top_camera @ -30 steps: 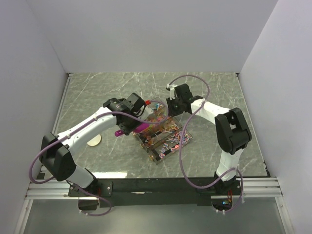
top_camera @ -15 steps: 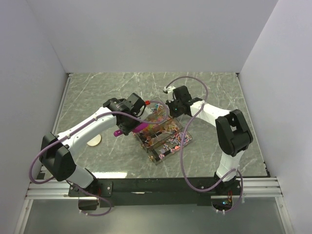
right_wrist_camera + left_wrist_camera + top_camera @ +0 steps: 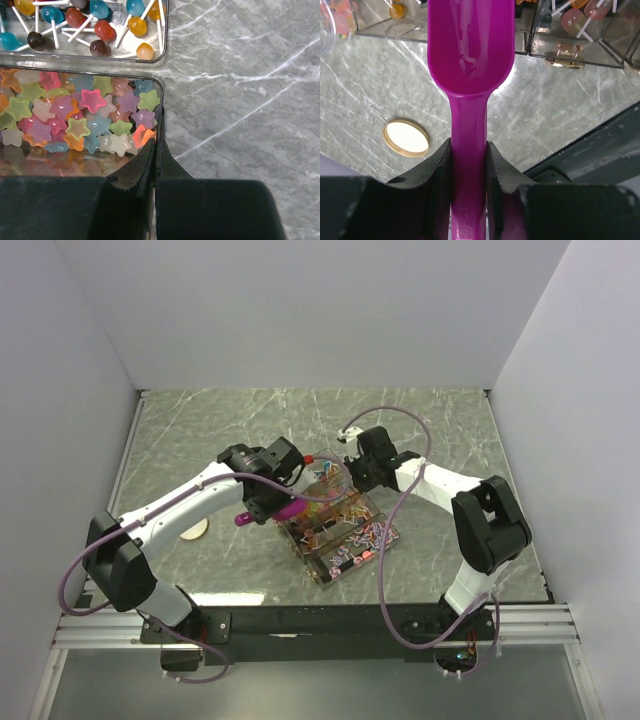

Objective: Pack the candies
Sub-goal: Scoop the fake candies from the storage box.

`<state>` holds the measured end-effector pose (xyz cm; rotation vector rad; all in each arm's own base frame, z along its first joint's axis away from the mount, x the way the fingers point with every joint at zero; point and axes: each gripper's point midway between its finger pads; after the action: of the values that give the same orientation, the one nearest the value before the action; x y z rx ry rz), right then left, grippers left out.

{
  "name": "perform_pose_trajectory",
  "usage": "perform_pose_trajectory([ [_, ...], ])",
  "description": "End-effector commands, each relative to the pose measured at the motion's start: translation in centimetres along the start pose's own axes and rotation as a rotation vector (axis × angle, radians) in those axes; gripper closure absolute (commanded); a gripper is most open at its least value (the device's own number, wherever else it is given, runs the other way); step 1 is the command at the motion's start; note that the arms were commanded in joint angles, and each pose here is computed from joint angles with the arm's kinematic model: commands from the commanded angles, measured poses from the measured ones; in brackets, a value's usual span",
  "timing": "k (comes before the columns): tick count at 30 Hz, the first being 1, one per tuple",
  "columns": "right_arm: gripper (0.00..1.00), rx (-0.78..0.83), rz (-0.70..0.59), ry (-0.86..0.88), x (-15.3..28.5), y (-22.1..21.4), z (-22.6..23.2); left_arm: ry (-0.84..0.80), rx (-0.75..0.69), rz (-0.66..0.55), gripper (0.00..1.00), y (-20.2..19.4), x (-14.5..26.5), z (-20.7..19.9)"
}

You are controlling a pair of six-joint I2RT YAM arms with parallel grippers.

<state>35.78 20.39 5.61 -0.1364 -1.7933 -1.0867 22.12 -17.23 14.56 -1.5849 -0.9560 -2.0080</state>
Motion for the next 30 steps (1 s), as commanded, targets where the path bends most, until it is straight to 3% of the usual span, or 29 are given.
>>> perform_pose_trajectory([
  [1, 1.00, 0.074, -0.024, 0.019, 1.2, 0.5, 1.0, -0.023, -0.008, 0.002, 0.99, 0.5, 1.0, -0.8],
  [30, 0.97, 0.074, -0.109, -0.001, 1.1, 3.1, 1.7, 0.111, -0.107, 0.151, 0.99, 2.9, -1.6, -0.6],
])
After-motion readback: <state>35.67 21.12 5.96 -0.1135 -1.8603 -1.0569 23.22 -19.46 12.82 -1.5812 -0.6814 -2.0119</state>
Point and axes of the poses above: each gripper's point midway between its finger pads, its own x axis back along the fingers, its own z axis along the line the jaws close on, y = z × x, and after that the axes turned 10 degrees about x, right-handed
